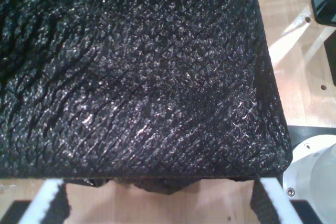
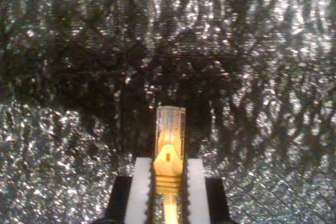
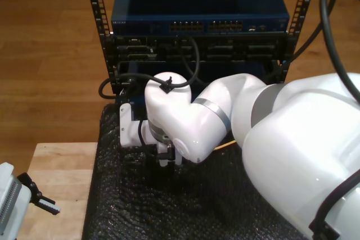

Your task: Grab the cable and plug it in

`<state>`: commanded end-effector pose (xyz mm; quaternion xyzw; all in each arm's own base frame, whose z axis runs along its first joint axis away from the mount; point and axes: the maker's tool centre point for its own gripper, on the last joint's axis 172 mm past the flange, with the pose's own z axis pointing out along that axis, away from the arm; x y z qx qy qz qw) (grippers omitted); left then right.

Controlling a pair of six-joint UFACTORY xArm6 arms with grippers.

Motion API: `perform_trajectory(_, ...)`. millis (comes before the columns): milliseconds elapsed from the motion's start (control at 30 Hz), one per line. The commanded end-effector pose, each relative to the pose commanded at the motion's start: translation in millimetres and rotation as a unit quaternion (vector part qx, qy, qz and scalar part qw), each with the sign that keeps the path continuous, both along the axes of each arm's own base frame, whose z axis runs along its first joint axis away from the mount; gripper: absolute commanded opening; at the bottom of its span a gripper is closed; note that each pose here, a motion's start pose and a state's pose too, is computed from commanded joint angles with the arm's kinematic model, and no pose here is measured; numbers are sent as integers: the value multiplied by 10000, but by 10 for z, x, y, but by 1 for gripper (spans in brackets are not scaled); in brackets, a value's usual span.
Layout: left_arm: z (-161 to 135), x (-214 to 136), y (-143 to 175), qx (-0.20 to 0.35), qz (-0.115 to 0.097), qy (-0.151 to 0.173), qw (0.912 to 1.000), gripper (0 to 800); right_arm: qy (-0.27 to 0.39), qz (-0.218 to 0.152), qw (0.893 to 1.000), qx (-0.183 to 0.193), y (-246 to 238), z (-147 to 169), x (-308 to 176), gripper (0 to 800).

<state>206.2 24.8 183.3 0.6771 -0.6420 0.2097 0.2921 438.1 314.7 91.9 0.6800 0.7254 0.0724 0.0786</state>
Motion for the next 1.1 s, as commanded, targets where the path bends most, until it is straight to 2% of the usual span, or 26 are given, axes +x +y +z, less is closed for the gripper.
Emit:
perform_trajectory(433, 51, -36, -53, -114, -60, 65, 9999, 800, 84, -59, 9999, -132, -210, 241, 113, 4)
perform_trajectory(567, 57, -36, -58, -130, -56, 74, 9999, 800, 18, 77, 9999, -101, -200, 378, 125, 4)
perform_trajectory(733, 77, -78, -103, -229, -99, 145, 9996, 800, 8, 61, 9999, 102, -145, 560, 147, 4)
perform_trajectory(867, 61, -80, -115, -264, -122, 185, 9994, 800, 354, -2, 9988, 329, -116, 606, 61, 4)
perform_trajectory(1000, 109, 1, -146, -216, -318, 155, 9991, 800, 714, -65, 9955, 622, -176, 792, 16, 4)
perform_trajectory(1100, 148, 89, -176, -289, -174, 178, 9993, 800, 848, -132, 9929, 827, -221, 940, 27, 6)
